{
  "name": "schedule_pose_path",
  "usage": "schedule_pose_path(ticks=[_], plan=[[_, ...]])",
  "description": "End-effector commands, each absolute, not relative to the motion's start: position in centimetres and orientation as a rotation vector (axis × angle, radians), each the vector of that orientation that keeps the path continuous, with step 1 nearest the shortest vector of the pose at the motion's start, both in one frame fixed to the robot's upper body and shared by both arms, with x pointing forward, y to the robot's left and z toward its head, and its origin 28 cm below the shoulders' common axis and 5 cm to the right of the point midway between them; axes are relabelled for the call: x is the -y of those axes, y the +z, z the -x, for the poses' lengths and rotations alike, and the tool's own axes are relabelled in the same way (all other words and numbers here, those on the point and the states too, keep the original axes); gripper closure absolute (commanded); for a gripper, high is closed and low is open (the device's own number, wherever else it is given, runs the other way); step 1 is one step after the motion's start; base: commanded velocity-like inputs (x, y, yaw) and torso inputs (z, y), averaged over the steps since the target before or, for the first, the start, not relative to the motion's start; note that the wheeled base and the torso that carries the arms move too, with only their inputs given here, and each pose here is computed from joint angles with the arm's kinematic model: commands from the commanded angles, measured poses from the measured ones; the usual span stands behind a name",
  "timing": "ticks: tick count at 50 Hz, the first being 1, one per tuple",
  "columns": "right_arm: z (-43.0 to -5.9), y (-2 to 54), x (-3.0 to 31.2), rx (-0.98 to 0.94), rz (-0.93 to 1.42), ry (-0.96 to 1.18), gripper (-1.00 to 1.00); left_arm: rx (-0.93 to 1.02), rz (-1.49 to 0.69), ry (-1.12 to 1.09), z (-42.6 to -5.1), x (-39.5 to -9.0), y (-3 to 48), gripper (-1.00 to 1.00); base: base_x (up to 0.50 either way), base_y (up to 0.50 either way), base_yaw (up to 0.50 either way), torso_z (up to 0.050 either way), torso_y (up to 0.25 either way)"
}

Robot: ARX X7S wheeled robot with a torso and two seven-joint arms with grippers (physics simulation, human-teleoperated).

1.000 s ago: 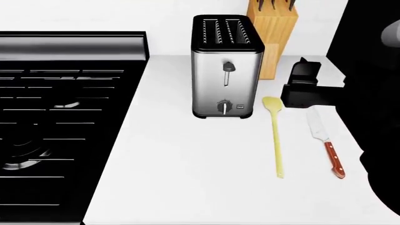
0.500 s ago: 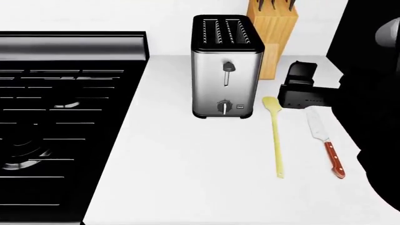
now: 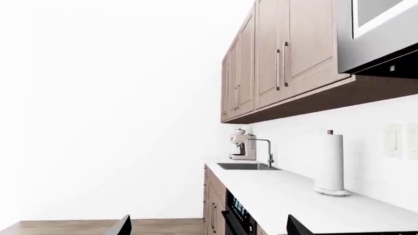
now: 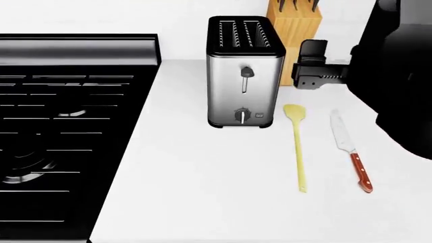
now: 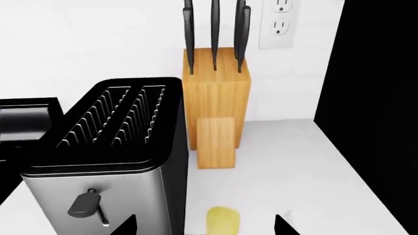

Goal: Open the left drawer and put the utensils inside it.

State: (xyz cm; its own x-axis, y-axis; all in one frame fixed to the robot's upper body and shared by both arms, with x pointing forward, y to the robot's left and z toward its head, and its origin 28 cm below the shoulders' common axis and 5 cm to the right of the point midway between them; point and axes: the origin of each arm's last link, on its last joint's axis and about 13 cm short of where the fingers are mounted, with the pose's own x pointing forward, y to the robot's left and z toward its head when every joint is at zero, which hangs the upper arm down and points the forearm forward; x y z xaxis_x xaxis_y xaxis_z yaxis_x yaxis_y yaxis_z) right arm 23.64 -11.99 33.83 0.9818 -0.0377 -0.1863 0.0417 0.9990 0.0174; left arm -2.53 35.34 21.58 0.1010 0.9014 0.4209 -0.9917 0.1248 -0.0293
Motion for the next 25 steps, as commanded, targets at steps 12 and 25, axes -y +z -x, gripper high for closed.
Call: schedule_pose_path(ticks=[12, 25], plan=[[-24.9, 35.0, 11.7, -0.468, 0.003, -0.021, -1.0, 0.377, -0.29, 1.431, 2.6, -35.4, 21.6, -1.0, 0.0, 0.0, 0.0, 0.0, 0.0], [-25.7, 34.8, 11.4, -0.563, -0.085, 0.026, -1.0, 0.373, -0.293, 1.43, 2.4, -35.3, 21.4, -1.0, 0.0, 0.0, 0.0, 0.0, 0.001]])
